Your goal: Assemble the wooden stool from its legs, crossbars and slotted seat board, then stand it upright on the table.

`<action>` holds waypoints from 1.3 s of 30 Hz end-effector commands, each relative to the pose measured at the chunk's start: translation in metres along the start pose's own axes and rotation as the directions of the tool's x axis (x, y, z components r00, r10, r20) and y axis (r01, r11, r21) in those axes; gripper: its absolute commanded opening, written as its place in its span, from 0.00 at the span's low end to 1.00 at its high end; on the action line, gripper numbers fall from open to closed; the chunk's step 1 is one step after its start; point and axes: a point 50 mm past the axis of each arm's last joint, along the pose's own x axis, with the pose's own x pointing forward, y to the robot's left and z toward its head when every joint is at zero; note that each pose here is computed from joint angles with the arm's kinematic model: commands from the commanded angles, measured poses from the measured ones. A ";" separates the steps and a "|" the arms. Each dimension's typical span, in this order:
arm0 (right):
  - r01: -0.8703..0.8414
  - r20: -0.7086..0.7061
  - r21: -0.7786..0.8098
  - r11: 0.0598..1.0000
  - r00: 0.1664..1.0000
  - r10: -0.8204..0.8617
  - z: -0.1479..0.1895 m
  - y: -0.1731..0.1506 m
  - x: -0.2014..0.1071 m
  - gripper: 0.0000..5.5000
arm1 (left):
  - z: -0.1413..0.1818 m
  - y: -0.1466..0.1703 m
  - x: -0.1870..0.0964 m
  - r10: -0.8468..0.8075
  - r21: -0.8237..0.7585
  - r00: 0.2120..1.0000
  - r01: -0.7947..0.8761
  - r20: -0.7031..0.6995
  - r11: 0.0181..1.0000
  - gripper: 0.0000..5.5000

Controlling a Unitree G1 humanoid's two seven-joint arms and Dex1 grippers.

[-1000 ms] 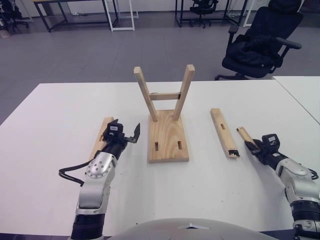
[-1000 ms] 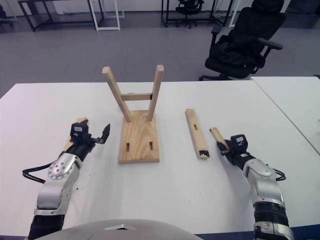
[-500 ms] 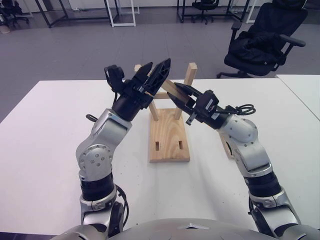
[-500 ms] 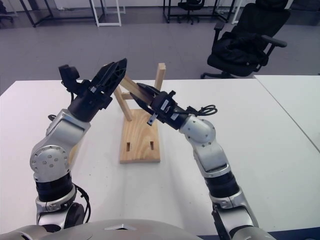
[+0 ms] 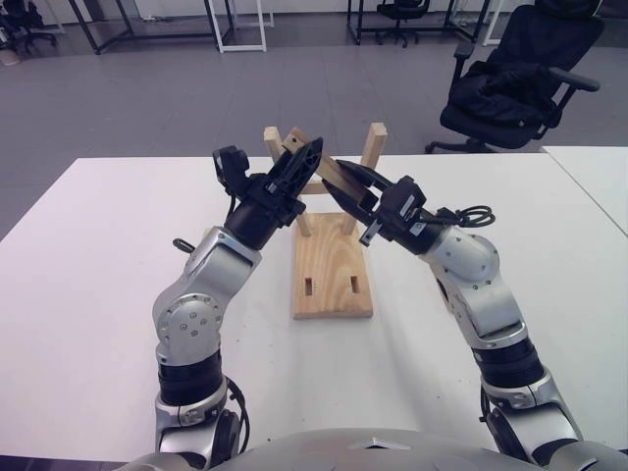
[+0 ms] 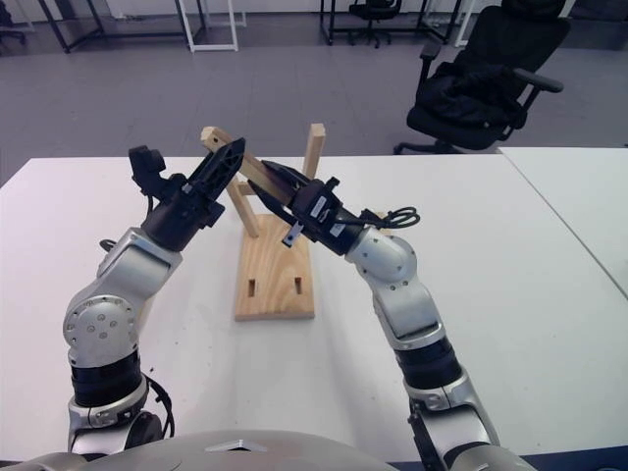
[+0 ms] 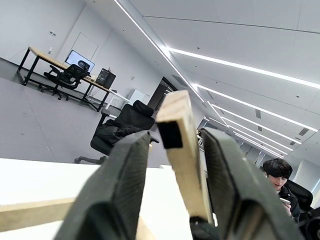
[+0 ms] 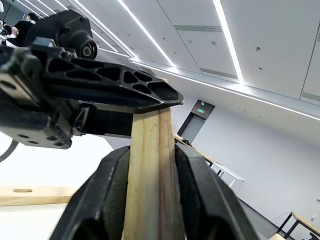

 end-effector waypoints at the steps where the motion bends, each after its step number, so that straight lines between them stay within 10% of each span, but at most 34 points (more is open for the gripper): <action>1: -0.011 -0.012 -0.018 1.000 1.000 0.011 -0.001 0.002 -0.002 0.24 | -0.004 0.002 -0.003 0.007 -0.032 1.000 -0.007 -0.002 0.999 0.20; 7: -0.015 -0.028 -0.014 1.000 0.999 0.015 -0.004 0.003 -0.003 0.24 | -0.002 -0.001 -0.005 -0.017 -0.056 1.000 0.018 0.016 0.998 0.07; 11: -0.044 -0.061 0.017 0.999 0.997 0.045 -0.008 0.008 -0.005 0.43 | -0.003 0.004 -0.010 0.013 -0.033 1.000 -0.013 -0.002 0.999 0.07; 20: 0.059 -0.285 0.067 0.996 0.958 -0.038 -0.049 0.017 -0.050 0.73 | 0.037 0.105 -0.138 0.601 0.297 0.798 -0.563 -0.051 0.771 0.07; 39: 0.120 -0.373 0.095 0.988 0.925 -0.077 -0.076 0.027 -0.069 0.73 | 0.040 0.145 -0.176 0.695 0.260 0.717 -0.682 0.054 0.683 0.07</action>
